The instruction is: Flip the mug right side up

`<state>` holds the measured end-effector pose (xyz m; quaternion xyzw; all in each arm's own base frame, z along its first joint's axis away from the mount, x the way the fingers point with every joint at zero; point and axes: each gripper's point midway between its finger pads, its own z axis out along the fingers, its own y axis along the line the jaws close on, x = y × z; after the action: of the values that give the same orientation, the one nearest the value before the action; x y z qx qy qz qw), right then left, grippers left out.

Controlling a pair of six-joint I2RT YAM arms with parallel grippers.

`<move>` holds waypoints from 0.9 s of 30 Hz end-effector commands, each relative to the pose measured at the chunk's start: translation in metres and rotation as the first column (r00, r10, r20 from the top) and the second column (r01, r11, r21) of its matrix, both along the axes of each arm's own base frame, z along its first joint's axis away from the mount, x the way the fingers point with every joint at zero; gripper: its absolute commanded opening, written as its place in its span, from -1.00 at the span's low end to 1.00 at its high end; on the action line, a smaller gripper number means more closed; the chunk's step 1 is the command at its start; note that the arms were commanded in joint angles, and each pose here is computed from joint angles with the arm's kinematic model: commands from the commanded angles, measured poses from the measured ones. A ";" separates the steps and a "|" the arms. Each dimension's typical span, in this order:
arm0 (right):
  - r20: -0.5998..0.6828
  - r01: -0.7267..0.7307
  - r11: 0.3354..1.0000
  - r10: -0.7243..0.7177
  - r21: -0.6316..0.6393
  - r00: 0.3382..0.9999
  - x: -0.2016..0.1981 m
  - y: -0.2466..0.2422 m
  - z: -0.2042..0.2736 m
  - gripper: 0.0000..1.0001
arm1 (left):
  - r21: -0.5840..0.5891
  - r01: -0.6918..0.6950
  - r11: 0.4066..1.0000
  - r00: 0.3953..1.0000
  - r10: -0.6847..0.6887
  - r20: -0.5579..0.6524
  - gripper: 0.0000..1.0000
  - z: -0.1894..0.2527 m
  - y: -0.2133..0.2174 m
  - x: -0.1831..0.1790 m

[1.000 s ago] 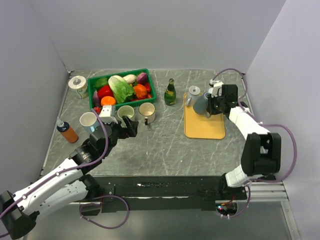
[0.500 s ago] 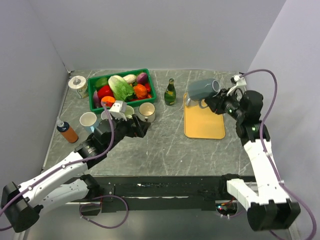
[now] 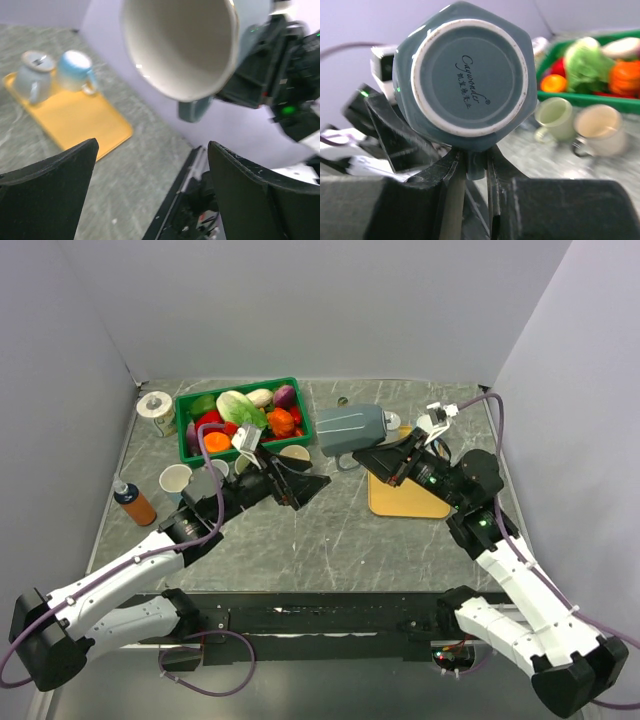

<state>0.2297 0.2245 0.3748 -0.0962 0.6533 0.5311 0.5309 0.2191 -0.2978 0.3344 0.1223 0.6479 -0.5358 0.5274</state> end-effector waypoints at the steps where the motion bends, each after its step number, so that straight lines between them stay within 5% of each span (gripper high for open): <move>1: 0.159 -0.068 0.965 0.029 0.252 0.987 -0.016 0.008 0.074 -1.00 | -0.143 0.124 0.982 0.987 -0.107 0.120 0.93 0.045 -0.003 -0.026; 15: 0.140 -0.161 0.940 0.124 0.301 0.982 -0.024 0.045 0.073 -1.00 | -0.219 0.082 0.972 0.988 -0.051 0.145 0.98 0.067 0.011 -0.027; 27: 0.177 -0.191 0.941 0.145 0.279 0.973 -0.037 0.050 0.071 -1.00 | -0.257 0.047 0.965 0.990 -0.011 0.142 0.52 0.075 0.018 -0.025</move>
<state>0.2082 0.2882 0.3950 -0.0966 0.5973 0.6354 0.4798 0.2019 -0.2873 0.3813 0.1069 0.5711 -0.5936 0.5568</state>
